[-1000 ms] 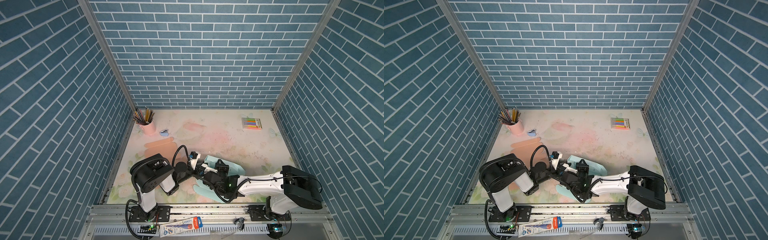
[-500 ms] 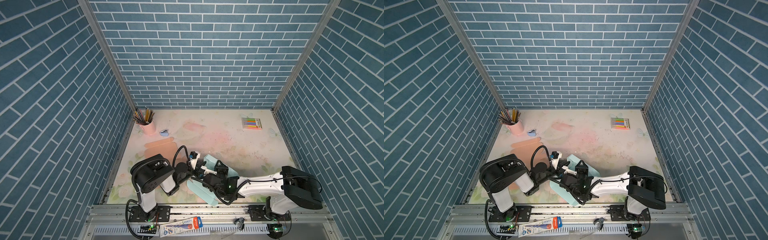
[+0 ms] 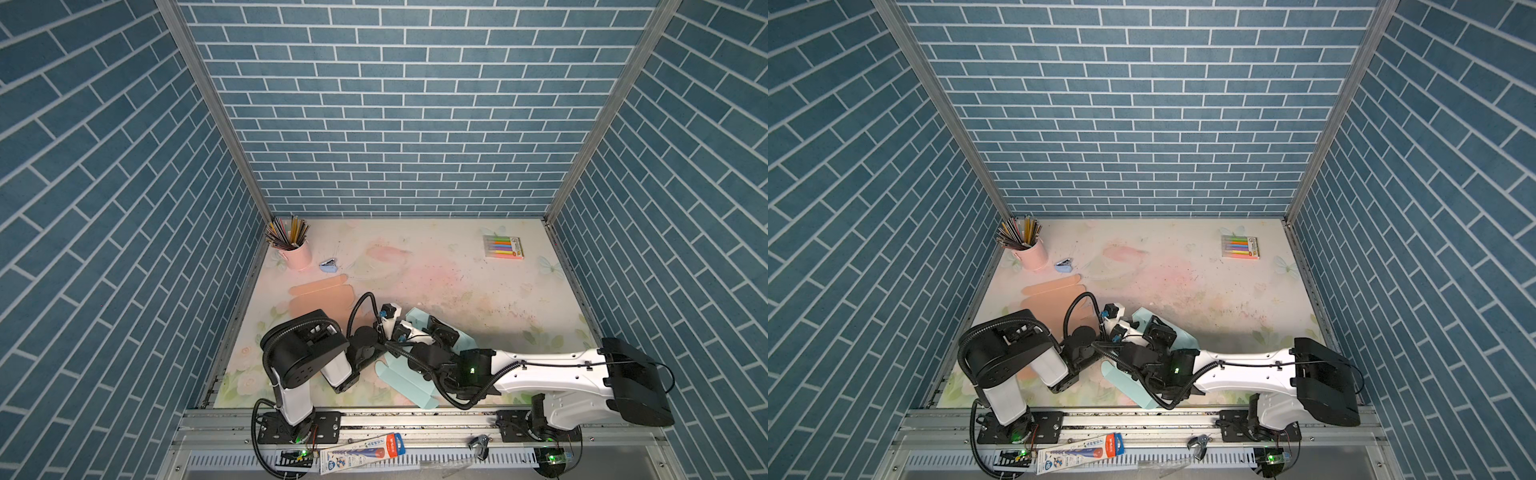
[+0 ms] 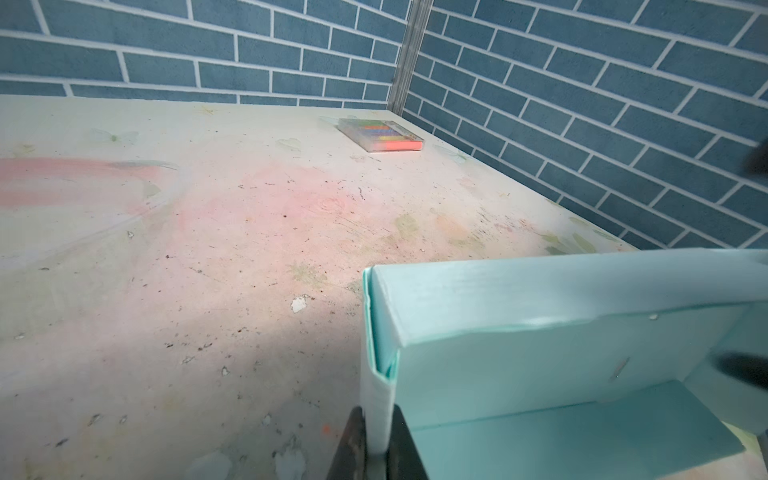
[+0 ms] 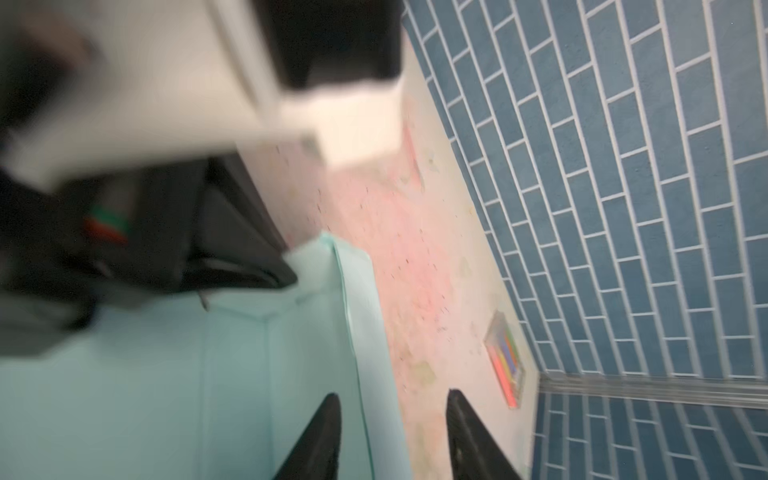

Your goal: Fold the paper box

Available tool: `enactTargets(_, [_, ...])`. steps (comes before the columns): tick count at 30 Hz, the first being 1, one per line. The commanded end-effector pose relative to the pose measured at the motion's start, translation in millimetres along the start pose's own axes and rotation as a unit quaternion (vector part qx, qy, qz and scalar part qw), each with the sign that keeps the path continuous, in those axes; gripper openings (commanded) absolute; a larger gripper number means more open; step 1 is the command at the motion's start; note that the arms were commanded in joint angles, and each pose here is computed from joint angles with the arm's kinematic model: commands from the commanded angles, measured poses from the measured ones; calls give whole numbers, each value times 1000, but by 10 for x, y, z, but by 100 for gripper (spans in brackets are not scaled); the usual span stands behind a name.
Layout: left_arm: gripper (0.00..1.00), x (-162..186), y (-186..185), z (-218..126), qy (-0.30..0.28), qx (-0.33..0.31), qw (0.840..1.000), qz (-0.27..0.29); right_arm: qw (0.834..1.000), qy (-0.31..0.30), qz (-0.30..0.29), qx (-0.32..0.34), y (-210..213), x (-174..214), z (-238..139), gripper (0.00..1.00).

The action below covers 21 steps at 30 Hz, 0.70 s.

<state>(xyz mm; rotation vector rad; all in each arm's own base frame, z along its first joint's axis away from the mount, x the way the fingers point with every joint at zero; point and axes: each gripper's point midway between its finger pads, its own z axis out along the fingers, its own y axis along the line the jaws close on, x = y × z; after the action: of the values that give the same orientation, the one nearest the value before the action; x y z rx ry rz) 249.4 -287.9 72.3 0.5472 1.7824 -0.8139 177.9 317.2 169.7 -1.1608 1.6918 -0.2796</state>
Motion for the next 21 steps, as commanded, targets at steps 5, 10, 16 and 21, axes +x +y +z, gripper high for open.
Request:
enactTargets(5, [13,-37,-13,6,0,-9,1000,14,979,-38,187,-67,61,-268,-263,50])
enactTargets(10, [12,-49,-39,21,2,-14,1000,24,946,-26,310,-88,-431,-309,-209,42])
enactTargets(16, [12,-48,-86,46,6,-18,999,35,883,-5,439,-167,-826,-31,95,41])
enactTargets(21, [12,-46,-118,54,11,-21,999,43,861,55,457,-217,-642,250,354,41])
